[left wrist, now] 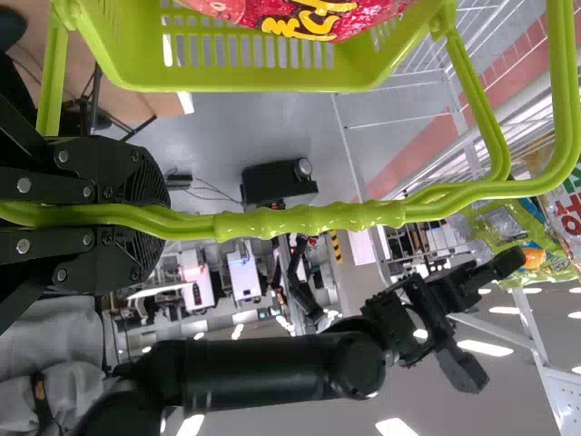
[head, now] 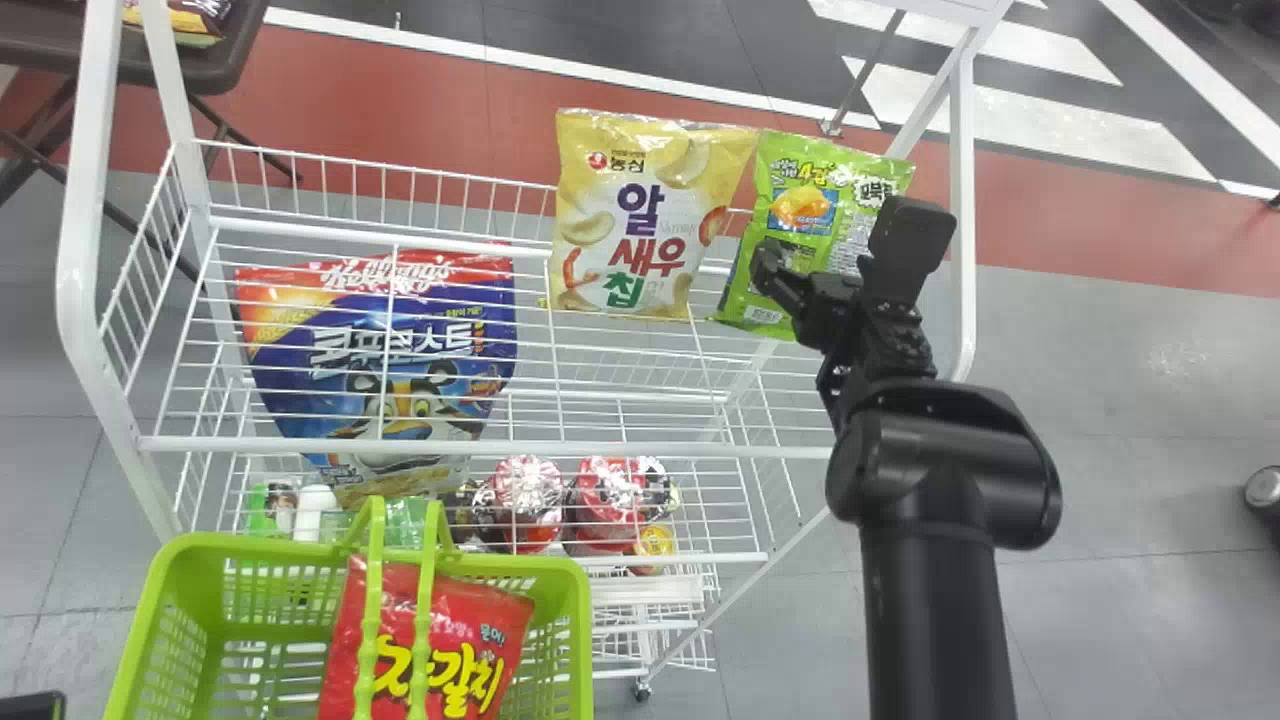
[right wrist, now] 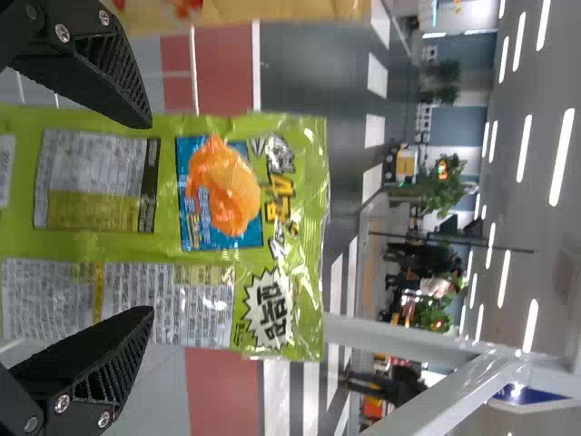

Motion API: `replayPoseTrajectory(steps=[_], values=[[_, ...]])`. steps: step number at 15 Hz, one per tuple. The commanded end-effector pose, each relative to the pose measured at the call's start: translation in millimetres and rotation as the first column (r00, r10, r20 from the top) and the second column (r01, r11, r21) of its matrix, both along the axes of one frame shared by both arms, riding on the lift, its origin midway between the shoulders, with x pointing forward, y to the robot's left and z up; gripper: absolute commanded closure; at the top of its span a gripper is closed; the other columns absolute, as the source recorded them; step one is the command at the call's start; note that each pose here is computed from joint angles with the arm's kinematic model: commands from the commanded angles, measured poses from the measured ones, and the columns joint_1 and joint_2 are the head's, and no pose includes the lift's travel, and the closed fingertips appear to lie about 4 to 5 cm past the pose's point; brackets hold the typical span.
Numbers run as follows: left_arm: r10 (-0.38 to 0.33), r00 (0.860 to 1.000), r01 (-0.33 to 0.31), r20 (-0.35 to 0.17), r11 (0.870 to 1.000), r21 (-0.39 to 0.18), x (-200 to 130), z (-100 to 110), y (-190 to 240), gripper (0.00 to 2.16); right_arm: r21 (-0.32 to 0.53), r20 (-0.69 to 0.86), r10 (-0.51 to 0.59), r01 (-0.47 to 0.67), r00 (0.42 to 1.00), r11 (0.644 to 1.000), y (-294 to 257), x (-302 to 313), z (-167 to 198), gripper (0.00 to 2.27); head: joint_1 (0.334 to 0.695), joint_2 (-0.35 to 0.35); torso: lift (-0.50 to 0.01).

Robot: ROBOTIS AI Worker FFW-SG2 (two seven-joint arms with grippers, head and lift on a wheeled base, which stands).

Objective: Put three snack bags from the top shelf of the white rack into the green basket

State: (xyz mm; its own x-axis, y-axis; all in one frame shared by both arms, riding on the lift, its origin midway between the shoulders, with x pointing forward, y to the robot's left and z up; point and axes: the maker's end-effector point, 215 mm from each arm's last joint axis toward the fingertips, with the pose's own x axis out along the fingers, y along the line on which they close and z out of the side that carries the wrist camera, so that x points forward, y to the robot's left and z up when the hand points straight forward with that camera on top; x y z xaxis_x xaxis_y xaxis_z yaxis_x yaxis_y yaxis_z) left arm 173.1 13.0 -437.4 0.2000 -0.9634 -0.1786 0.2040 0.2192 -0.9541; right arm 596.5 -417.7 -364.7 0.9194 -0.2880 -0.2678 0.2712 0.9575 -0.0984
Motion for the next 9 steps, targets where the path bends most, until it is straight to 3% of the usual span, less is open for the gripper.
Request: replayPoseTrajectory(steps=[1,3,4,7,8,9], values=[[-0.004,1.0,0.004,0.005,1.0,0.0,6,1,0,2.15,-0.012,-0.029,-0.024,0.024,0.999,1.0,-18,10,-5,0.09,0.695,-0.35,0.0],[-0.014,1.0,0.014,0.003,1.0,-0.002,11,1,-2,2.15,-0.001,-0.036,-0.03,0.03,0.999,1.0,-30,8,-6,0.15,0.695,-0.35,0.0],[-0.015,1.0,0.015,0.003,1.0,-0.002,11,1,-2,2.15,0.014,-0.035,-0.005,0.005,0.999,1.0,-26,10,-5,0.41,0.695,-0.35,0.0],[-0.02,1.0,0.02,0.001,1.0,-0.004,10,2,-2,2.15,0.052,-0.1,-0.017,0.022,0.995,0.998,-31,2,-24,1.84,0.695,-0.35,0.0],[-0.021,1.0,0.021,-0.001,1.0,-0.003,10,1,-1,2.15,0.071,-0.096,-0.01,0.016,0.995,0.997,-33,5,-20,2.04,0.695,-0.35,0.0],[-0.02,1.0,0.02,0.001,1.0,-0.002,11,2,-1,2.15,0.071,-0.092,-0.021,0.027,0.996,0.997,-39,3,-17,2.07,0.695,-0.35,0.0]])
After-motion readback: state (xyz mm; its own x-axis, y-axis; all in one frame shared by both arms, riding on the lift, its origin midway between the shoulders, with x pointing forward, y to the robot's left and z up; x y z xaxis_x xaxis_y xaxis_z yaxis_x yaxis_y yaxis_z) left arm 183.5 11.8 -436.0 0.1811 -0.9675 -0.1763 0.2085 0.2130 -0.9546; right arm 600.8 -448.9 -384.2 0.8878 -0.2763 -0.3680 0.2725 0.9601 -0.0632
